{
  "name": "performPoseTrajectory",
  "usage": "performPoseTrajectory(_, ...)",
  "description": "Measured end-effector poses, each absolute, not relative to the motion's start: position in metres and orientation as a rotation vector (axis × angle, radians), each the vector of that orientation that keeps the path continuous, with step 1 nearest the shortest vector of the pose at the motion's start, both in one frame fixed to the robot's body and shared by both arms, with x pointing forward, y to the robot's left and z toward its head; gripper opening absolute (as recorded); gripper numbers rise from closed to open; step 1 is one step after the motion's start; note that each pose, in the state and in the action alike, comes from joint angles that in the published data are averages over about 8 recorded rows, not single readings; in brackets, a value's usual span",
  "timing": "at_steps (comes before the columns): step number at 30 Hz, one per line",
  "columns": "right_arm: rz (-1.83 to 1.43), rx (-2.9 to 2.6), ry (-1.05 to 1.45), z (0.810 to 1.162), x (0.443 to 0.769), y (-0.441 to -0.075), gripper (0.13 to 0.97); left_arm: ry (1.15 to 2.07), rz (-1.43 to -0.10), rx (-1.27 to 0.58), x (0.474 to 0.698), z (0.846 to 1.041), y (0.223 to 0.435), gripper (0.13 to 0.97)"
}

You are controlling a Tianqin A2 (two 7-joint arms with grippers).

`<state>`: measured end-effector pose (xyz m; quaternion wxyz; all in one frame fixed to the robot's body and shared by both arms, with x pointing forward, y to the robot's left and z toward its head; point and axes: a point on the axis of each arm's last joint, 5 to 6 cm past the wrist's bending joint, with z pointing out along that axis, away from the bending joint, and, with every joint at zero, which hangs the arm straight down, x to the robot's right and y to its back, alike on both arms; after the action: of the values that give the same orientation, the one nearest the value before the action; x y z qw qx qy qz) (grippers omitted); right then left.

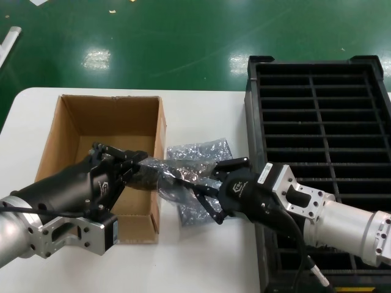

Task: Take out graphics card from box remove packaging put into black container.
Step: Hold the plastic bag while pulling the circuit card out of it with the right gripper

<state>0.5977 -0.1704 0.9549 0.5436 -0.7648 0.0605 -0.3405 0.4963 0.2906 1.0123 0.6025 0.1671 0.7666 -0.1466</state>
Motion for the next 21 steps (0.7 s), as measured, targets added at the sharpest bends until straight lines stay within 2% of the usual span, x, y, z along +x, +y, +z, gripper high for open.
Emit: performPoseTrajectory(21,-0.854,-1.820,0.115,0.967,0.581,-0.182,0.184,1.775,-0.339,0.387,0.496,1.012,0.291,0.138)
